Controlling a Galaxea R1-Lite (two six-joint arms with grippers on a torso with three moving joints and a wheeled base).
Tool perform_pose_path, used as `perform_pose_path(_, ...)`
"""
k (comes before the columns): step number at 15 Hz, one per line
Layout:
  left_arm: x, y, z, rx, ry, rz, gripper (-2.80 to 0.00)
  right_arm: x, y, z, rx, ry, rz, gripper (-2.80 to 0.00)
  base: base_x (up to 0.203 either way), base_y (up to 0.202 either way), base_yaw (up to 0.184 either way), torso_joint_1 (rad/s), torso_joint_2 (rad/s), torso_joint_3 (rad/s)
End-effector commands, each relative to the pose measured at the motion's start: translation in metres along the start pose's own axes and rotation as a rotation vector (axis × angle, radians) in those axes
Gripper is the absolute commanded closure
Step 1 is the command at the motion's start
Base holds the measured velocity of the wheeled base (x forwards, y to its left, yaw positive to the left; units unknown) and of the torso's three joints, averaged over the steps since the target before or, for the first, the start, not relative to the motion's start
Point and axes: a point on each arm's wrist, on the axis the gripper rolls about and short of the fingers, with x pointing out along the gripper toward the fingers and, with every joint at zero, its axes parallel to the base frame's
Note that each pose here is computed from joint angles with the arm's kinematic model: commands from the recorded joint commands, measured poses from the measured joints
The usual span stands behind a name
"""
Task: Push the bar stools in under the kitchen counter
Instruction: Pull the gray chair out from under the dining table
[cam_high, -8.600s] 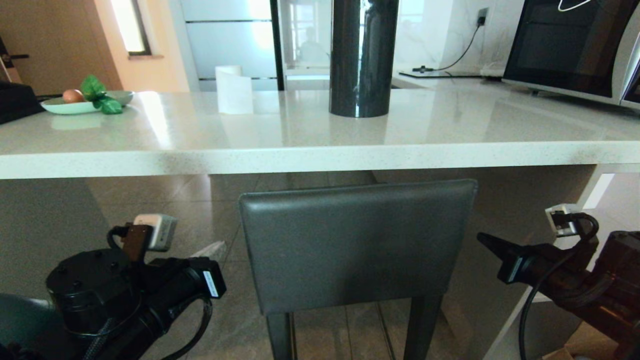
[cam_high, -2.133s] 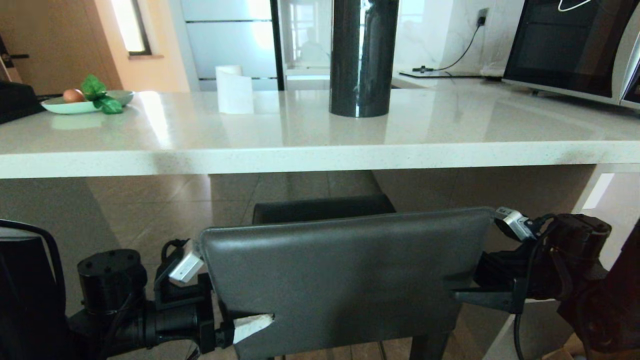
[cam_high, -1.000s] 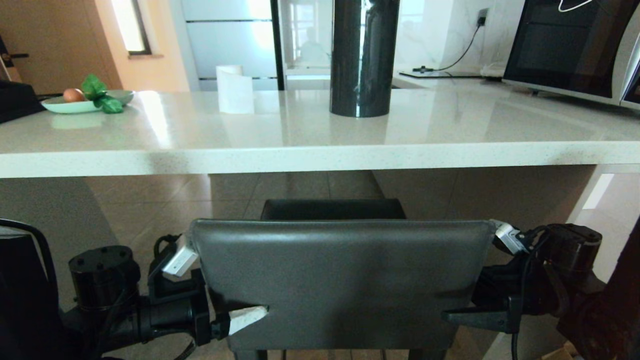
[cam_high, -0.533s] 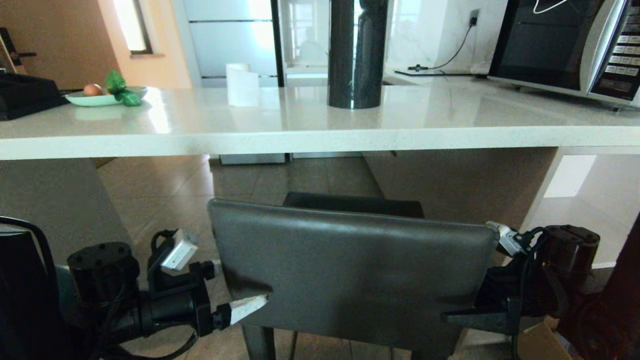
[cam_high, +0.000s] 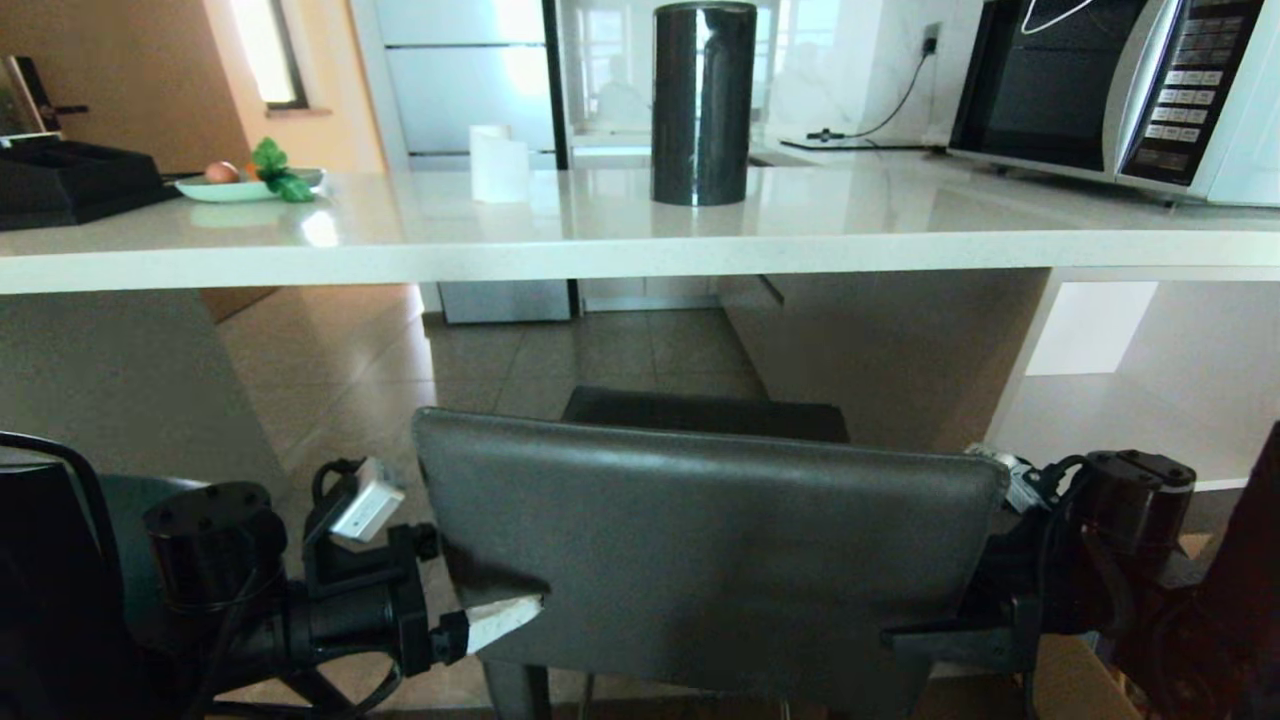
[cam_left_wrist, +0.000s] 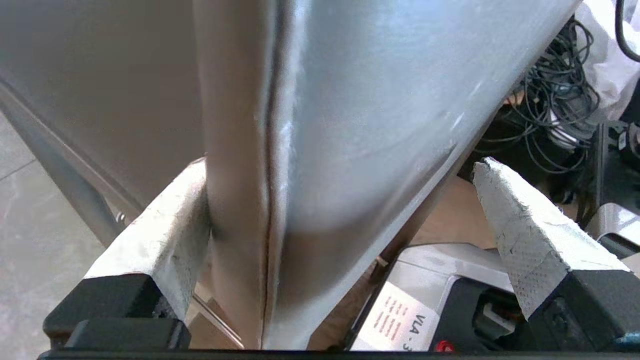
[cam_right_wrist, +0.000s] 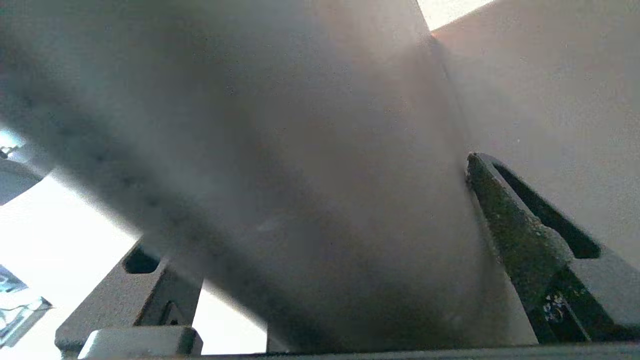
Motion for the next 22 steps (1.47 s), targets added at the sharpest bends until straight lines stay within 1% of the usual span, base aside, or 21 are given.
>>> perform_pose_path(1, 0.0003, -0.0012, 0.0017, 0.010, -0.008, -0.007, -2.80, -0.0009, -0.0002, 0.0007, -0.010, -0.002, 0.000, -2.80, 0.000, 0.000, 0.000, 0.000, 0.00, 0.000)
perform_pose_path(7, -0.0014, -0.0031, 0.0033, 0.014, -0.012, -0.007, -2.80, -0.0009, -0.0002, 0.0007, -0.010, -0.002, 0.000, -2.80, 0.000, 0.000, 0.000, 0.000, 0.00, 0.000)
perform_pose_path(8, -0.0014, -0.0031, 0.0033, 0.014, -0.012, -0.007, -2.80, -0.0009, -0.0002, 0.0007, -0.010, -0.002, 0.000, -2.80, -0.128, 0.000, 0.001, 0.010, 0.01, -0.003)
perform_pose_path(22, -0.0013, -0.0046, 0.0034, 0.017, -0.011, -0.011, -2.80, -0.0013, -0.0004, -0.0006, -0.003, -0.002, 0.000, -2.80, -0.193, 0.000, 0.000, 0.003, 0.00, 0.003)
